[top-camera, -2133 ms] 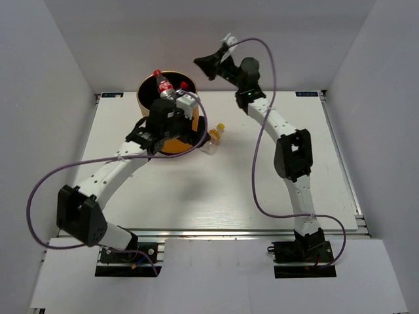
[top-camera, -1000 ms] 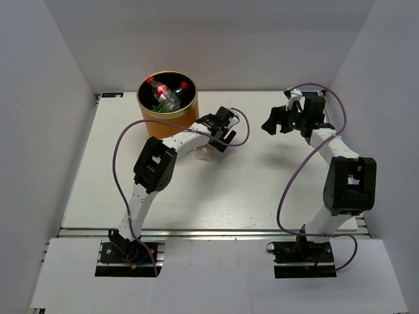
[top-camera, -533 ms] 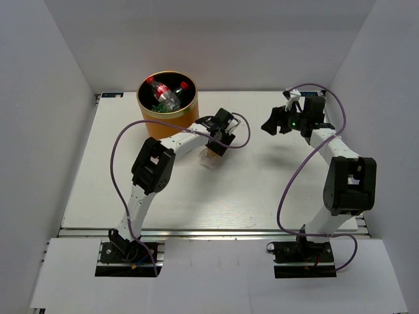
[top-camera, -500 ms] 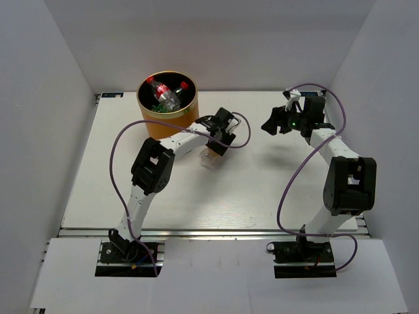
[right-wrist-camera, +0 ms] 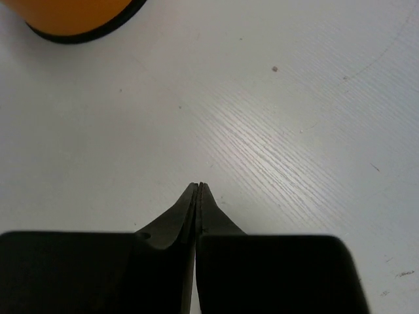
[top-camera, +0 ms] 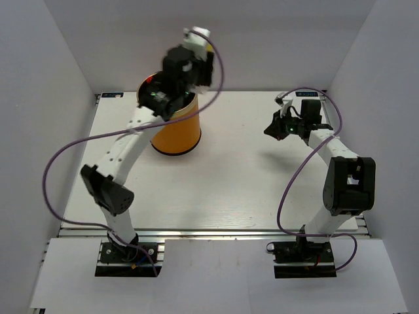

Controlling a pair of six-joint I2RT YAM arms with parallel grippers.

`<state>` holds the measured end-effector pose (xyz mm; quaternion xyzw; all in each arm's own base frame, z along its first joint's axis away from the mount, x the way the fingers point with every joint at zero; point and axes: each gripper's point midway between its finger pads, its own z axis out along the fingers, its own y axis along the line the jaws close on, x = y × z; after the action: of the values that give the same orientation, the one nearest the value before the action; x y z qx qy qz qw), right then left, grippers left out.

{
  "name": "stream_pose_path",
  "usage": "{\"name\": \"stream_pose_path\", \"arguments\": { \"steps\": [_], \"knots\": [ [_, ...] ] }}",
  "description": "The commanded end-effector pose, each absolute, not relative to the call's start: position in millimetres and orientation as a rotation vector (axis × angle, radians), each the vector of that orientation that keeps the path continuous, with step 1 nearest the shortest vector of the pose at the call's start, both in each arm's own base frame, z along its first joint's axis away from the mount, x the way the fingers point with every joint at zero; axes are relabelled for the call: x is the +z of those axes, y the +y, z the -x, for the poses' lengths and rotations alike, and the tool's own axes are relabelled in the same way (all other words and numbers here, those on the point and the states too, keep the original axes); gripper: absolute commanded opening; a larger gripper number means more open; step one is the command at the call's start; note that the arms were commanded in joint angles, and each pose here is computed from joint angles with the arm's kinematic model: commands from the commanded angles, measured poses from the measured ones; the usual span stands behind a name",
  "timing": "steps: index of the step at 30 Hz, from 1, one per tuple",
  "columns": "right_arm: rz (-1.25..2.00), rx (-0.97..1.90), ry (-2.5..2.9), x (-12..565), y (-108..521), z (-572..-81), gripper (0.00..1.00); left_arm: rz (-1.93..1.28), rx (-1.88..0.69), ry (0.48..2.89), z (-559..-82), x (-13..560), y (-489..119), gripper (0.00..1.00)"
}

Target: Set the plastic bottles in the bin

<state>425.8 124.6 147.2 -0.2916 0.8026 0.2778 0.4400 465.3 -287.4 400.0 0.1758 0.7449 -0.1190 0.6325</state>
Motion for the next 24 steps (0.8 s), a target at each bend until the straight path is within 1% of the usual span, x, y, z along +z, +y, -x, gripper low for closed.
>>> {"name": "stream_pose_path", "arguments": {
  "steps": [1, 2, 4, 8, 9, 10, 12, 13, 14, 15, 16, 17, 19, 20, 24],
  "knots": [
    [0.849, 0.688, 1.984, 135, 129, -406, 0.0, -0.128, -0.121, 1.649, -487, 435, -216, 0.3],
    [0.856, 0.683, 1.982, 135, 129, -404, 0.0, -0.084, -0.094, 1.65, -490, 436, -198, 0.3],
    [0.863, 0.68, 1.989, 130, 128, -400, 0.0, -0.041, -0.077, 1.648, -495, 436, -182, 0.31],
    [0.861, 0.687, 1.994, 130, 131, -400, 0.0, -0.006, -0.041, 1.762, -520, 391, -160, 0.32],
    [0.861, 0.691, 1.993, 130, 131, -400, 0.0, -0.031, -0.058, 1.782, -522, 381, -166, 0.32],
    [0.859, 0.69, 1.99, 132, 131, -402, 0.0, -0.027, -0.058, 1.783, -524, 381, -161, 0.34],
    [0.86, 0.691, 1.991, 132, 131, -402, 0.0, -0.03, -0.09, 1.814, -528, 364, -165, 0.44],
    [0.863, 0.697, 1.993, 131, 132, -401, 0.05, -0.039, -0.095, 1.825, -531, 358, -167, 0.49],
    [0.872, 0.691, 1.986, 133, 131, -402, 0.19, -0.038, -0.098, 1.826, -532, 358, -164, 0.61],
    [0.877, 0.701, 1.993, 131, 132, -399, 0.31, -0.042, -0.113, 1.84, -535, 350, -168, 0.69],
    [0.897, 0.705, 1.982, 131, 133, -399, 0.39, -0.039, -0.111, 1.865, -537, 341, -170, 0.81],
    [0.911, 0.719, 1.987, 131, 134, -396, 0.6, -0.043, -0.123, 1.856, -537, 345, -171, 1.0],
    [0.92, 0.723, 1.987, 129, 134, -397, 0.76, -0.049, -0.115, 1.881, -538, 336, -172, 1.0],
    [0.926, 0.725, 1.987, 130, 135, -396, 0.9, -0.049, -0.115, 1.883, -536, 336, -171, 1.0],
    [0.91, 0.691, 1.996, 132, 132, -400, 0.9, -0.129, -0.124, 1.807, -522, 364, -177, 1.0]
  ]
}}
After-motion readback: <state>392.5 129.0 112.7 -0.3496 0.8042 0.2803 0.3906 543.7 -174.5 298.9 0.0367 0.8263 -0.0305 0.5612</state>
